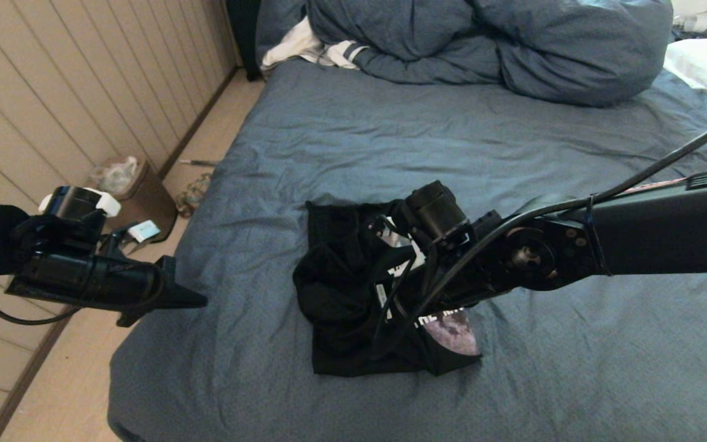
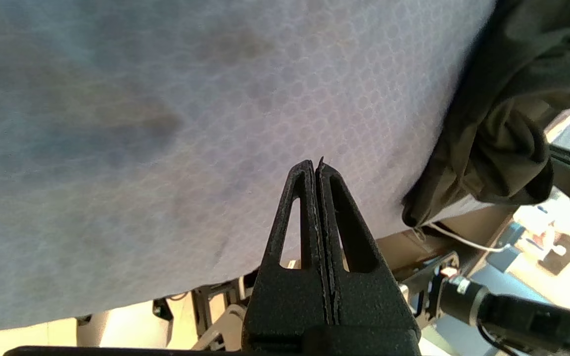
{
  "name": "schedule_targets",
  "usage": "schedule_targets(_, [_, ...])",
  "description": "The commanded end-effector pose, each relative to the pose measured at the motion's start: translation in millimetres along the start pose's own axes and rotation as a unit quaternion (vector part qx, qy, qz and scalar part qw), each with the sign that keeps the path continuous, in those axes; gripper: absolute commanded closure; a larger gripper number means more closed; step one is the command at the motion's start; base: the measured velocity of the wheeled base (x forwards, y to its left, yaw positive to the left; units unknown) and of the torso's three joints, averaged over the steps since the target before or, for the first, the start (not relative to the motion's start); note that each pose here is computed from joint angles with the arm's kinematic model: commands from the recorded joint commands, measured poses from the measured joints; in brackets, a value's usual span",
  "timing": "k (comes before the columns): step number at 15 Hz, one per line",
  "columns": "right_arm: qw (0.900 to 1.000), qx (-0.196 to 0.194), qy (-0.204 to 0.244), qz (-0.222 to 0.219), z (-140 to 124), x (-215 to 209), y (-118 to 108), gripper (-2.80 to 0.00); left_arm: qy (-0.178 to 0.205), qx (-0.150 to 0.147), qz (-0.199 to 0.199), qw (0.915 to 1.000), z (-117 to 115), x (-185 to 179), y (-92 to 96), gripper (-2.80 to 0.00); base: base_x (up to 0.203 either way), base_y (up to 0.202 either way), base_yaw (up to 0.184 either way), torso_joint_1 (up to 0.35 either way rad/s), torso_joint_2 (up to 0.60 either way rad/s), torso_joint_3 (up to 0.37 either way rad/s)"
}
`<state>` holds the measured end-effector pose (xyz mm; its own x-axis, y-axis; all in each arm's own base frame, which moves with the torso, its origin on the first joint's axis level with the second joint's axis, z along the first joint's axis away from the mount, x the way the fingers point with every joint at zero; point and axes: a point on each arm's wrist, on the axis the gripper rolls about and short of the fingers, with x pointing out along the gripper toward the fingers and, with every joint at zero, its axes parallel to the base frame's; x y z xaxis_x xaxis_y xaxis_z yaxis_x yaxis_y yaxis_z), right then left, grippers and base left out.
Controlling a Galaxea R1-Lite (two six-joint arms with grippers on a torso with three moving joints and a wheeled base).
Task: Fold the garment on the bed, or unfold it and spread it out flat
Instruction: Fold the black T-shirt
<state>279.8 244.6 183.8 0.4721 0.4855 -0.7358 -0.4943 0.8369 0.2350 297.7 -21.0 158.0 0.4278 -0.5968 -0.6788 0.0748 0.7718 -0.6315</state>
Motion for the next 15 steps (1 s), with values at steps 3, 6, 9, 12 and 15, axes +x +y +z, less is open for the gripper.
schedule_targets(3, [0.997, -0.048, 0.056, 0.039, -38.5, 17.2, 48.2, 0.00, 0.001, -0.002, -0.002, 1.0000, 0.4, 0.3, 0.1, 0.00, 0.000, 0.000, 0.000, 0.000, 0.00, 0.000])
schedule_targets(6, [0.985, -0.099, 0.127, 0.066, -90.8, 24.1, 84.7, 0.00, 0.000, -0.001, -0.003, 1.0000, 0.4, -0.8, -0.7, 0.00, 0.000, 0.000, 0.000, 0.000, 0.00, 0.000])
schedule_targets(9, [0.982, -0.111, 0.132, 0.072, -98.3, 20.5, 92.1, 0.00, -0.001, 0.000, -0.003, 1.0000, 0.7, -1.0, -1.0, 0.00, 0.000, 0.000, 0.000, 0.000, 0.00, 0.000])
schedule_targets(12, [0.988, -0.096, 0.090, 0.077, -76.9, 3.7, 86.2, 0.00, 0.001, -0.001, -0.002, 1.0000, 0.5, 0.0, -0.2, 0.00, 0.000, 0.000, 0.000, 0.000, 0.00, 0.000])
schedule_targets(15, [0.992, -0.080, 0.058, 0.072, -59.6, -7.6, 75.8, 0.00, 0.001, -0.001, -0.002, 1.0000, 0.5, 0.0, -0.1, 0.00, 0.000, 0.000, 0.000, 0.000, 0.00, 0.000])
